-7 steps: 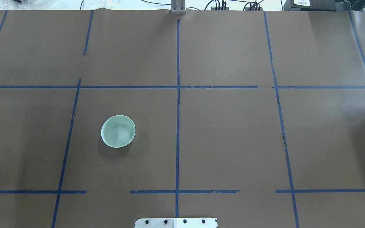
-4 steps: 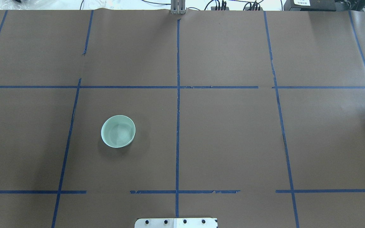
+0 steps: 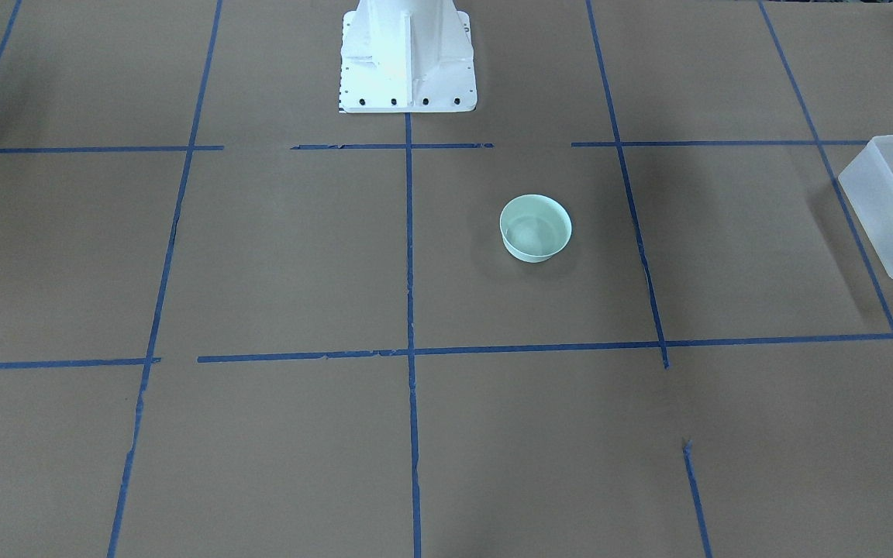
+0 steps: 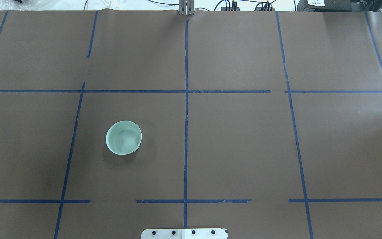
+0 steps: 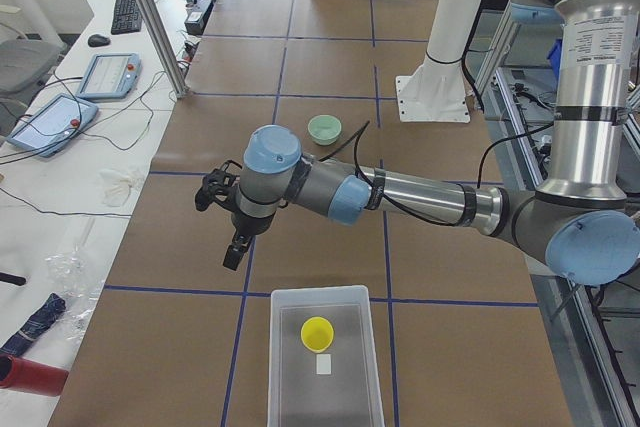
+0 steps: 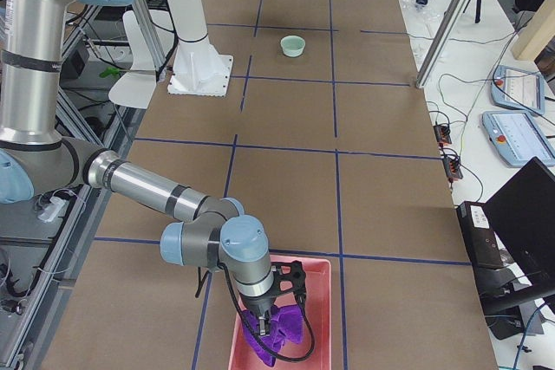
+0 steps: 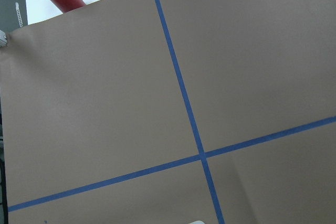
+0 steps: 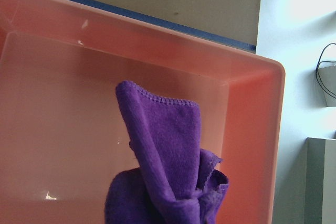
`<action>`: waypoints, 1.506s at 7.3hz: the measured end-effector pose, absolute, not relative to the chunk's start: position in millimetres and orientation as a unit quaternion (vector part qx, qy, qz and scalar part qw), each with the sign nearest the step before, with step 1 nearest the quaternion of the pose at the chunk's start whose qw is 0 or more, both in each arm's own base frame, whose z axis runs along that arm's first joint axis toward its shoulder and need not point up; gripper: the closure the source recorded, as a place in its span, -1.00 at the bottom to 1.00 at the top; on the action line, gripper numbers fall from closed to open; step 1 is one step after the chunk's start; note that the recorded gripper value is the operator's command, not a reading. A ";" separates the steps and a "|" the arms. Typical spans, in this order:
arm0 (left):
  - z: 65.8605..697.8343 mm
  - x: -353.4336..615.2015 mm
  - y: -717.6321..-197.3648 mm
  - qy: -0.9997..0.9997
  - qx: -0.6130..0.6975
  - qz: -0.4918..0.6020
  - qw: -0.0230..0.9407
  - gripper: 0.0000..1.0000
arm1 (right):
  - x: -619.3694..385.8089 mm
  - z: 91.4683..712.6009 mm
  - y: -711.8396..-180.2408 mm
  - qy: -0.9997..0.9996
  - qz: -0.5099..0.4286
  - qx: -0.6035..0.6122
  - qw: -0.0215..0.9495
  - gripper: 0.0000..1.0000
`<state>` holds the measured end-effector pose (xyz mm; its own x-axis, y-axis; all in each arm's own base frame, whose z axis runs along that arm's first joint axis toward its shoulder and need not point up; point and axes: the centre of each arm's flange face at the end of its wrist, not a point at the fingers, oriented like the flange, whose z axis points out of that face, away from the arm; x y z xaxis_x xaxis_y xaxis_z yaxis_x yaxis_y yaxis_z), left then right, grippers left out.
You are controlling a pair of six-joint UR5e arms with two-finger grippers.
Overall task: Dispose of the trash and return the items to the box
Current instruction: 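Release the purple cloth into the pink bin with the right gripper, then reach the left gripper to the pale green bowl and grasp its rim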
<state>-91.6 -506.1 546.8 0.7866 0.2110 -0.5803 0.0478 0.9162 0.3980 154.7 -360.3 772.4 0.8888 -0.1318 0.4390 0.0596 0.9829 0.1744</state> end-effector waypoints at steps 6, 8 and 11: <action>454.6 23.8 -510.6 0.390 0.167 -0.008 0.906 -1.00 | 109.1 718.3 -389.5 -0.342 -0.019 0.099 0.934 -1.00; 423.3 87.6 -499.1 0.422 0.132 -0.027 0.897 -1.00 | 82.8 689.4 -408.1 -0.376 0.013 0.086 0.923 -1.00; 399.6 191.5 -468.5 0.469 0.064 -0.053 0.879 -1.00 | 65.2 652.2 -427.1 -0.412 0.042 0.082 0.907 -1.00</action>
